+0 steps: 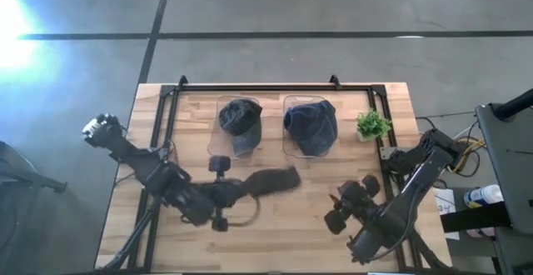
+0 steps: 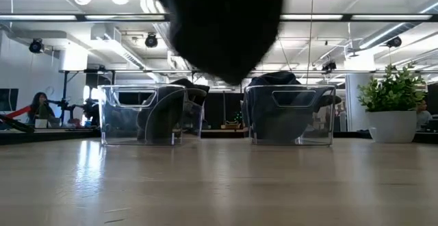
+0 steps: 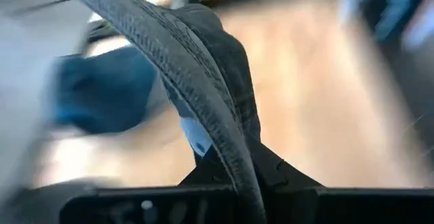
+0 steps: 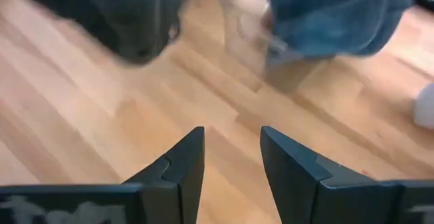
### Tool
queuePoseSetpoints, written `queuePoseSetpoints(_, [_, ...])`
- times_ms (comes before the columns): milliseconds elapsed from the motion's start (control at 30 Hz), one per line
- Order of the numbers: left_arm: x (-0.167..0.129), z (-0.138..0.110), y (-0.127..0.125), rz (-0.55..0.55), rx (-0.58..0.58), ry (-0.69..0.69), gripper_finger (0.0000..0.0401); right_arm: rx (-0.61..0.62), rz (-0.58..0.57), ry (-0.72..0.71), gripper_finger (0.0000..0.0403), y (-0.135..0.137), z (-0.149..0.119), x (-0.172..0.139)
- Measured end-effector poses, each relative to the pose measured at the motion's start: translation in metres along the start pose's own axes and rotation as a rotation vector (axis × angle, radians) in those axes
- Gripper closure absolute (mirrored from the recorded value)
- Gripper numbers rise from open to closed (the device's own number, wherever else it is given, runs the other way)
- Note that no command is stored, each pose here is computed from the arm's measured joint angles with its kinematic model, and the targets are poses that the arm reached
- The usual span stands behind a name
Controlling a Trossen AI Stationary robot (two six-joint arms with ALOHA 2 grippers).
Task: Pick & Place hat
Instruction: Put the black cap into the left transparent bin
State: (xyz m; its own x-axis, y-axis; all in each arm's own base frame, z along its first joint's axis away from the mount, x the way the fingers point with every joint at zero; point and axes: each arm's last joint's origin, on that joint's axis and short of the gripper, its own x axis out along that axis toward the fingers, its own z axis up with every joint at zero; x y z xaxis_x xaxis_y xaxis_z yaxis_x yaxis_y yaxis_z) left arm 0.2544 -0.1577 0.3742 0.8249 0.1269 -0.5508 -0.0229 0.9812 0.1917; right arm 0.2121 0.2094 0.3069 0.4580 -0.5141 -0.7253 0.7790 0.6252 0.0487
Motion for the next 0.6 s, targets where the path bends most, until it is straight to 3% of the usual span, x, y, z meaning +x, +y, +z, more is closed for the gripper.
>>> queuePoseSetpoints(167, [0.006, 0.001, -0.016, 0.133, 0.491, 0.281, 0.0396, 0.049, 0.065, -0.048, 0.0262, -0.008, 0.027, -0.003])
queuePoseSetpoints(333, [0.031, -0.012, -0.047, 0.259, 0.965, 0.389, 0.0396, 0.015, 0.232, -0.025, 0.0268, 0.005, 0.062, 0.006])
queuePoseSetpoints(467, [0.037, -0.021, -0.057, 0.379, 1.139, 0.423, 0.0396, -0.010, 0.306, -0.018, 0.0276, 0.015, 0.069, 0.017])
queuePoseSetpoints(600, [0.028, -0.032, -0.068, 0.283, 1.230, 0.463, 0.0396, 0.034, 0.240, 0.002, 0.0283, 0.011, 0.066, 0.031])
